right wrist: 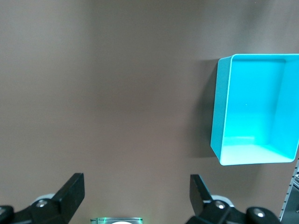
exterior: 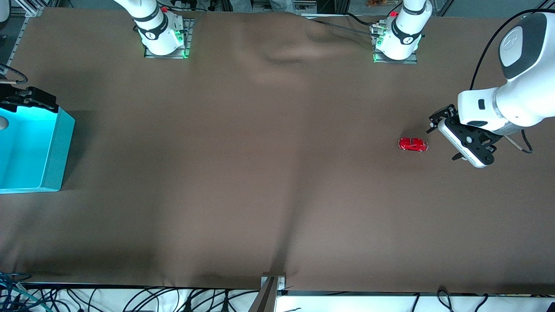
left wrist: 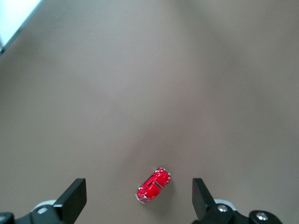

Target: Wind red beetle toy and store in blue box

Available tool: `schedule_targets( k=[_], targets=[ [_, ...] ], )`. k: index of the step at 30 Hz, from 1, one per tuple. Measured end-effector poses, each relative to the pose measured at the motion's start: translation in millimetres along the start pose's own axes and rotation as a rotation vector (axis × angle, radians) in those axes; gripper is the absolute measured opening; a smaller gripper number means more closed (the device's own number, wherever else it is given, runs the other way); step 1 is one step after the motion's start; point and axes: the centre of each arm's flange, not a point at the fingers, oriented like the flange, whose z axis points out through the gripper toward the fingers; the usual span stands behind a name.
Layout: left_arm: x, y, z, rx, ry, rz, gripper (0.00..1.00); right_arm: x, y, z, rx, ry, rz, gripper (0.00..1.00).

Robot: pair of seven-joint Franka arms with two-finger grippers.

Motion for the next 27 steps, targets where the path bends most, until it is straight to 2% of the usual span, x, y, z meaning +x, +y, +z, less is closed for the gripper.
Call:
schedule_targets(
  k=[6,14,20,27],
  targets=[
    [1,-12,35,-0.049,-0.034,0.188,1.0,0,0,0,0.0,0.0,0.0,1.0],
    [1,-33,88,-0.1,-0.081,0.238,1.0,0,0,0,0.0,0.0,-0.001,1.0],
    [5,-49,117,-0.091,-0.053,0.335,1.0,0,0,-1,0.0,0.002,-0.001,1.0],
    [4,-60,125,-0.065,-0.029,0.425,1.0,-1,0,-2,0.0,0.004,-0.001,1.0]
  ],
)
